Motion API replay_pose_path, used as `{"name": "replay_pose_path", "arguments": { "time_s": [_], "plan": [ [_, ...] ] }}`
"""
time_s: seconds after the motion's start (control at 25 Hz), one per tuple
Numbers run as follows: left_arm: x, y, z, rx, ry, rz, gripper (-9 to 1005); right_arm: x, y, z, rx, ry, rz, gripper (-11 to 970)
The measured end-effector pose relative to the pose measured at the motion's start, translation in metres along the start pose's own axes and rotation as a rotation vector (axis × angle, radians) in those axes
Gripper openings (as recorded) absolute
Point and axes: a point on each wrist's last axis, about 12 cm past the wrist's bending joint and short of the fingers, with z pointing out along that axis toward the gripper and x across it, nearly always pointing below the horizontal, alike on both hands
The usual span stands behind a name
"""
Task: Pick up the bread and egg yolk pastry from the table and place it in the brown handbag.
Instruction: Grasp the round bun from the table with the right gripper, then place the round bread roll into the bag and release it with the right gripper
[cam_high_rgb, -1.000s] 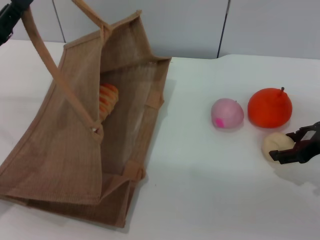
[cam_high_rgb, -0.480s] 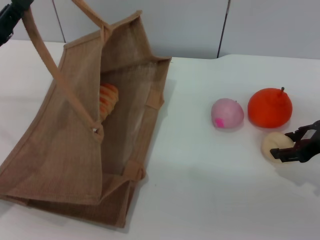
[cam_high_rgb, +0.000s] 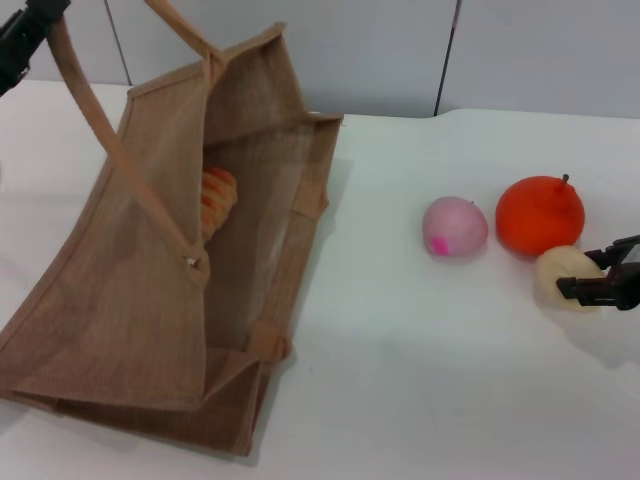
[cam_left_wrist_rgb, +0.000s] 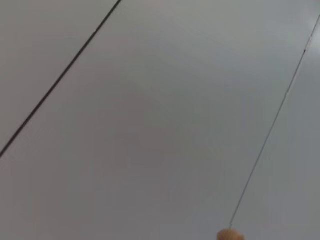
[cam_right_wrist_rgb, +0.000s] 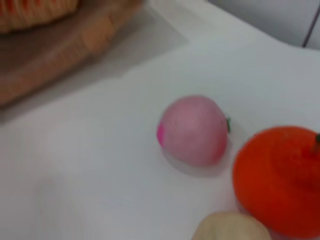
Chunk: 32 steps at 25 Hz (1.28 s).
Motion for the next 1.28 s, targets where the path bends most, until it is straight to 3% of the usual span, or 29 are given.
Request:
{"name": "replay_pose_path", "arguments": {
  "time_s": [0.24,0.44,0.8,1.12,1.28],
  "plan": [
    [0.007,-0.005,0.018,0.062,0.072,-0.011,123,-0.014,0.014,-0.020,-0.146,-0.167,-0.098,515],
    [0.015,-0.013,0.041,0.138,0.140,-0.023,124,-0.041,0.030,-0.019,-0.249,-0.282,-0.222,480],
    [0.014,-0.028,0.052,0.276,0.144,-0.055,124,-0.095,0.064,0.030,-0.382,-0.303,-0.371,386],
    [0.007,-0.033,0.050,0.336,0.119,-0.070,124,-0.128,0.103,0.069,-0.382,-0.298,-0.480,378],
    [0.003,-0.036,0.049,0.363,0.099,-0.077,124,-0.138,0.122,0.091,-0.309,-0.301,-0.537,373]
  ]
}}
